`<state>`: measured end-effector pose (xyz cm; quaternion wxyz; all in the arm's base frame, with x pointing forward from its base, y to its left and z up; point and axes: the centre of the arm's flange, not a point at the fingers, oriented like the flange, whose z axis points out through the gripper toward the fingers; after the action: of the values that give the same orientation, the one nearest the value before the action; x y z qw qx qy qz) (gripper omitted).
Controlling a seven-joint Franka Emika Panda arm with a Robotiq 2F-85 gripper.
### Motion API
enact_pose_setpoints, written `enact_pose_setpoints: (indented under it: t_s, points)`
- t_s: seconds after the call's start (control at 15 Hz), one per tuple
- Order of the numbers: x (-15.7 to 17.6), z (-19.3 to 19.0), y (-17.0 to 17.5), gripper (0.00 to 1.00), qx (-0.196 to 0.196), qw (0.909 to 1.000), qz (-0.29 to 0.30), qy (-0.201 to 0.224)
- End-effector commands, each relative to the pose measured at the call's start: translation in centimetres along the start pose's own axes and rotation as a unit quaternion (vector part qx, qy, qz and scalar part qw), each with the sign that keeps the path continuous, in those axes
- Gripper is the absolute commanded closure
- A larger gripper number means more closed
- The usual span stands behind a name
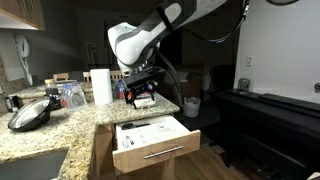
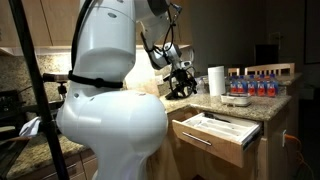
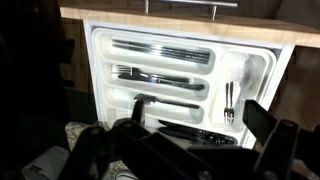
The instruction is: Open the top drawer
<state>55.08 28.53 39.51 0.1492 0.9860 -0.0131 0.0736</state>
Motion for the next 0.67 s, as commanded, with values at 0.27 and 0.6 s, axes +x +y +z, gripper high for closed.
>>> enact_pose_setpoints:
  t_s: [0.27,0.6]
  points:
    - [-4.4,-1.4,4.4,0.00,-0.002,0.9994,0.007,-0.032]
    - [-6.5,-1.5,9.9,0.00,0.009,0.9998,0.012,-0.016]
